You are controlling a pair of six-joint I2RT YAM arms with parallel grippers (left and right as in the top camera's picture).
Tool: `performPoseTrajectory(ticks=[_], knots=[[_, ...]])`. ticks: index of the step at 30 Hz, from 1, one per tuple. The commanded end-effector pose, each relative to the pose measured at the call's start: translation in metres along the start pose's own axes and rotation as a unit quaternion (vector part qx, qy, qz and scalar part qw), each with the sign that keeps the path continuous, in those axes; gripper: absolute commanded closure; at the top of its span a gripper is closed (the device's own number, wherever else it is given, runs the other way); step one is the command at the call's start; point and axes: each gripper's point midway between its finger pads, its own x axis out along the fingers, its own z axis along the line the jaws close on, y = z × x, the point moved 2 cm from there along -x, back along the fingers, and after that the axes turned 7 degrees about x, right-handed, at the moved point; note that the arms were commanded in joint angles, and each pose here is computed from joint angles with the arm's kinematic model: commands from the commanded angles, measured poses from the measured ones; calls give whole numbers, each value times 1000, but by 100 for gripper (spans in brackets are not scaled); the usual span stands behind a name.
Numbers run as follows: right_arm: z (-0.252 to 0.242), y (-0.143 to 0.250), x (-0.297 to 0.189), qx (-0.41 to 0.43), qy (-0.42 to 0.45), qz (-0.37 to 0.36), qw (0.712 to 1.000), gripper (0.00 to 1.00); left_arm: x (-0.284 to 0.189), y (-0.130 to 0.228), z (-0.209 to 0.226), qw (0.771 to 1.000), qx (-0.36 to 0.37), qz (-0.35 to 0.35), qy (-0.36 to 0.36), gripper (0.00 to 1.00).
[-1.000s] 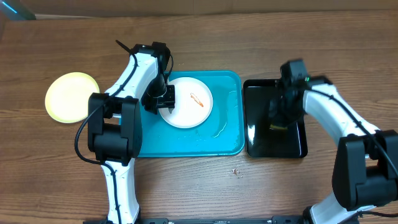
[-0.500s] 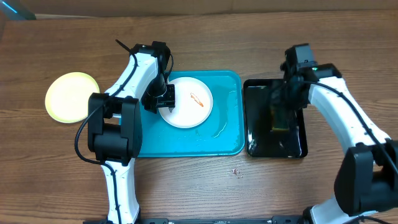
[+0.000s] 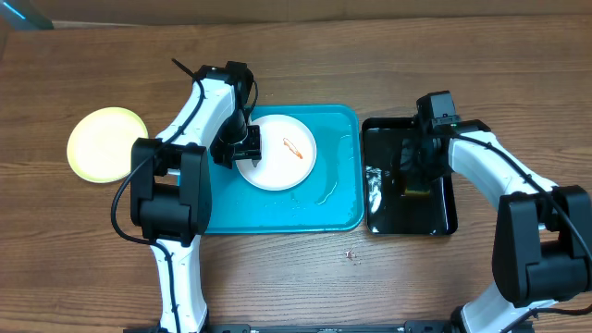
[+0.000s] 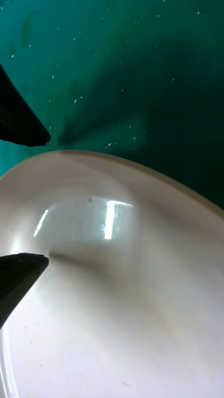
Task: Clean dirty plates on tray and stack at the side
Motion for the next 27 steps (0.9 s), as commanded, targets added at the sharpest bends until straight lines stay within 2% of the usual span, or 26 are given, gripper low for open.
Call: performPoseTrajectory(ticks=[1,4,7,10,13,14,16,20,22,23,24,25,27], knots=[[11,-21,-22,-5,-16,-13,1000,78,5,1,3,1000,6,7,-8,43],[16,-35,-54,-9,-11,-9,1000,77,5,2,2,1000,6,7,-8,43],[15,-33,-81,-6,-1,17,1000,71,5,2,3,1000,6,9,-8,42],[6,-16,-87,-4,21,58,998,60,5,3,2,1000,6,11,-8,42],[-8,-2,-79,-2,56,81,995,58,6,3,2,1000,7,10,-8,43],[-10,1,-75,-2,59,84,995,58,6,3,2,1000,7,10,-9,45],[-13,7,-63,-2,61,88,994,51,6,2,2,1000,7,8,-9,50],[-18,17,-38,-2,58,83,995,34,6,0,2,1000,7,4,-8,59],[-19,19,-27,-2,53,76,996,29,6,-1,2,1000,7,1,-7,66],[-19,21,-18,-2,48,69,996,28,6,-2,1,1000,7,-2,-7,74],[-14,25,-11,-1,27,73,997,35,6,-3,1,1000,7,-3,-7,79],[-11,29,-9,0,13,79,997,44,6,-3,1,1000,7,-3,-7,80],[-5,38,-7,3,-10,97,995,56,6,-3,1,1000,7,-3,-7,80]])
